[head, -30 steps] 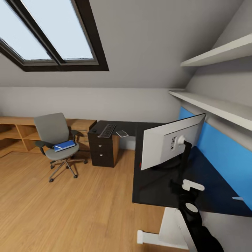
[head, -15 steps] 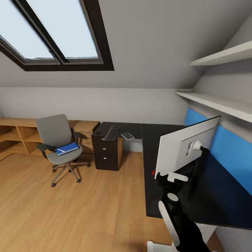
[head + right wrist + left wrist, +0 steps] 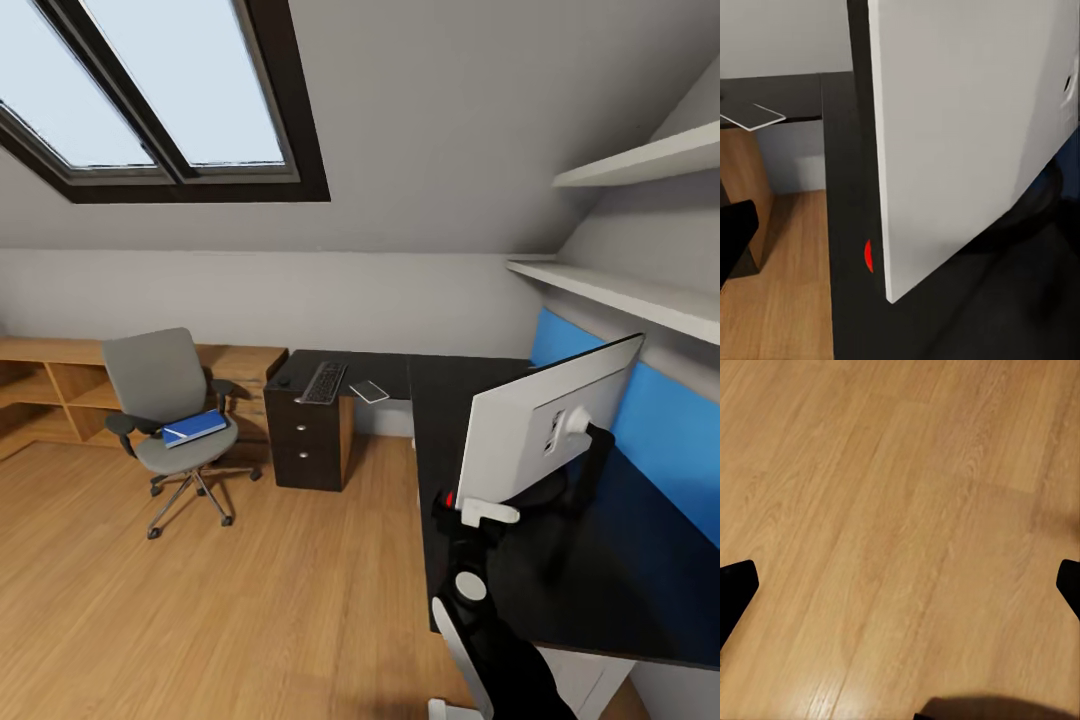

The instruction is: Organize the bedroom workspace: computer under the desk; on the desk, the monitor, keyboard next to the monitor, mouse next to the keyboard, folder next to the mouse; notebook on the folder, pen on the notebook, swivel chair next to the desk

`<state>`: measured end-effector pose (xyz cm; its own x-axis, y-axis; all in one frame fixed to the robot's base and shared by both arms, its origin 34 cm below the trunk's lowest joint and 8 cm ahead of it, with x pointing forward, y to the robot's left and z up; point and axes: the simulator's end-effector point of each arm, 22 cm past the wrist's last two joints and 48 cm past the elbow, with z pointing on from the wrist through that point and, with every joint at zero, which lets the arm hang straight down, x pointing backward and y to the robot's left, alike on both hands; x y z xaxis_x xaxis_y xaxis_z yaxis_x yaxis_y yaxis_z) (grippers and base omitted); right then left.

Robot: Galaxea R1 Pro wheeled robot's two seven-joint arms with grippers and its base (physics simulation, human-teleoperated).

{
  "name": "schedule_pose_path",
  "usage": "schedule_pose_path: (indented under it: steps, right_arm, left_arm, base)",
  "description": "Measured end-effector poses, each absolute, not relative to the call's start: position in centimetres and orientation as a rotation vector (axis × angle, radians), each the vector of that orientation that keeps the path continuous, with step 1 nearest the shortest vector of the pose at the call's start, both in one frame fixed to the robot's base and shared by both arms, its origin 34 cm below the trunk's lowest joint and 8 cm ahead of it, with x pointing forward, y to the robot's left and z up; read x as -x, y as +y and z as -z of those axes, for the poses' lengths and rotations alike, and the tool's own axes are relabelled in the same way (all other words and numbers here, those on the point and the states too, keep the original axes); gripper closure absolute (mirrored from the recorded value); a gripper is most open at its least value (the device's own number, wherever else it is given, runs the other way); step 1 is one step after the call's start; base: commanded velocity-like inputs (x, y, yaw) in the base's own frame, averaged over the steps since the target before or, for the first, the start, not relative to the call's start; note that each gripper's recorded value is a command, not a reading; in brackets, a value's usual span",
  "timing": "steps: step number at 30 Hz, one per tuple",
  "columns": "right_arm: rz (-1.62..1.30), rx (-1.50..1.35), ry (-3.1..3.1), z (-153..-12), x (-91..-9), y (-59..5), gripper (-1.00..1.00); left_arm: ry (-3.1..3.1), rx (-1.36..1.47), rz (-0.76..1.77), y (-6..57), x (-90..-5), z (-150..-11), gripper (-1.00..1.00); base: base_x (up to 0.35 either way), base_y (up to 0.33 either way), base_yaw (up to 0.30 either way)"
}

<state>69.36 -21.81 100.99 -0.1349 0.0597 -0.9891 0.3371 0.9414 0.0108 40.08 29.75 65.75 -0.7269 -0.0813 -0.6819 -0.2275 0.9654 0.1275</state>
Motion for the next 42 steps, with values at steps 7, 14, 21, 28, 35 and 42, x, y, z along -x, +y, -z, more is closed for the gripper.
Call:
schedule_pose_path:
  steps: [7,14,21,28,35,42]
  right_arm:
    - [0.341,-0.293,1.609,-103.2,-68.9,-22.8,-1.00]
    - [0.355,-0.285,1.599,-103.5,-68.8,-22.7,-1.00]
    - [0.362,-0.277,1.589,-103.7,-68.8,-22.7,-1.00]
    - [0.383,-0.295,1.585,-103.7,-68.6,-23.3,-1.00]
    - [0.410,-0.320,1.579,-103.8,-68.3,-24.0,-1.00]
    - [0.418,-0.331,1.578,-103.8,-68.2,-24.2,-1.00]
  left_arm:
    - [2.383,0.204,-0.250,29.4,-40.1,-65.7,-1.00]
    - [2.397,0.200,-0.257,29.4,-39.5,-65.3,-1.00]
    - [2.397,0.199,-0.258,29.4,-39.4,-65.3,-1.00]
    - [2.396,0.198,-0.258,29.4,-39.4,-65.3,-1.00]
    - [2.396,0.198,-0.258,29.4,-39.4,-65.3,-1.00]
    - [2.397,0.200,-0.258,29.4,-39.4,-65.3,-1.00]
  base:
    - [0.035,0.007,0.000]
    - [0.192,0.060,0.000]
    - [0.124,0.111,0.000]
    - [0.044,0.039,0.000]
    - [0.008,0.007,0.000]
    - [0.001,0.001,0.000]
